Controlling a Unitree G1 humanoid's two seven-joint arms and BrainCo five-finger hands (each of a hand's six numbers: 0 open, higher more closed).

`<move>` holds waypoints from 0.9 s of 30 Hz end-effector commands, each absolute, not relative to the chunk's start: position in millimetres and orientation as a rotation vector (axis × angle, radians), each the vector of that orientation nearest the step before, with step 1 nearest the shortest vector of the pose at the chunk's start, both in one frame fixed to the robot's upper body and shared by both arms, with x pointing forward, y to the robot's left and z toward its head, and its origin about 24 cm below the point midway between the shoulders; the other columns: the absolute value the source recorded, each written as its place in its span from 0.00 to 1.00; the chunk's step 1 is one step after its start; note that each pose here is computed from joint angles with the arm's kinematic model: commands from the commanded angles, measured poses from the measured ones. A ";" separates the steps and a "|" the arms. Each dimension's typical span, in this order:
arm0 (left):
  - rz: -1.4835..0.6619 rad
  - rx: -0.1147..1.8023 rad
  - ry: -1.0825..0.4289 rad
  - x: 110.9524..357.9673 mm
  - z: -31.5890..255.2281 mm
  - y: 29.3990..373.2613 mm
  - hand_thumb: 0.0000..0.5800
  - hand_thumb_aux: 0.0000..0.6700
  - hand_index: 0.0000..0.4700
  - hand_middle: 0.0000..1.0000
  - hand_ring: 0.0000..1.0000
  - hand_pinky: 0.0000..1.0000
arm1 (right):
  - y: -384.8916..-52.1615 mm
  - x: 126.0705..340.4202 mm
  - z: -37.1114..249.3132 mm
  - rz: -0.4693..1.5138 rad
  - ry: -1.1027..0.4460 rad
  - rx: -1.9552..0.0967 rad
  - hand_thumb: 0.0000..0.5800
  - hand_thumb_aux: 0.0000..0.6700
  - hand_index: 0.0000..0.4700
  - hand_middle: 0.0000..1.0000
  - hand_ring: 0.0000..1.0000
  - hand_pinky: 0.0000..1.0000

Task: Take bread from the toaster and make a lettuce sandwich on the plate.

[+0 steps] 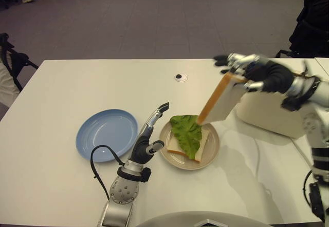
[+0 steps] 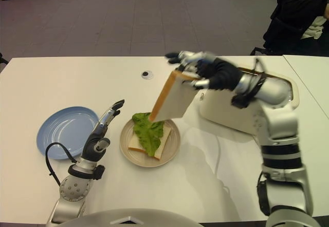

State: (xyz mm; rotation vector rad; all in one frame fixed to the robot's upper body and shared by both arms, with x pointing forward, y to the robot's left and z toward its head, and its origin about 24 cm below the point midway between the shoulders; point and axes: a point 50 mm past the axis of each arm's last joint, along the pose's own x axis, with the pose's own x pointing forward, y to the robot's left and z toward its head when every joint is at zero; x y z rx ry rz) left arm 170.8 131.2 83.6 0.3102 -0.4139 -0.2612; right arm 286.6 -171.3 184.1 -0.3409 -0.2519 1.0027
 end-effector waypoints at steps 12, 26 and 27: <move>-0.280 0.333 -0.404 165.2 83.6 128.2 0.00 0.00 0.00 0.00 0.00 0.00 | -141.1 282.9 140.0 1.199 0.093 -0.417 1.00 1.00 1.00 0.00 0.00 0.00; -0.367 0.861 -0.624 151.0 106.5 119.8 0.00 0.00 0.00 0.00 0.00 0.00 | -103.3 301.8 89.5 1.127 0.088 -0.625 1.00 1.00 1.00 0.00 0.00 0.00; -0.387 0.933 -0.639 148.3 106.5 119.2 0.00 0.00 0.00 0.00 0.00 0.00 | -101.6 304.6 87.8 1.122 0.086 -0.623 1.00 1.00 1.00 0.00 0.00 0.00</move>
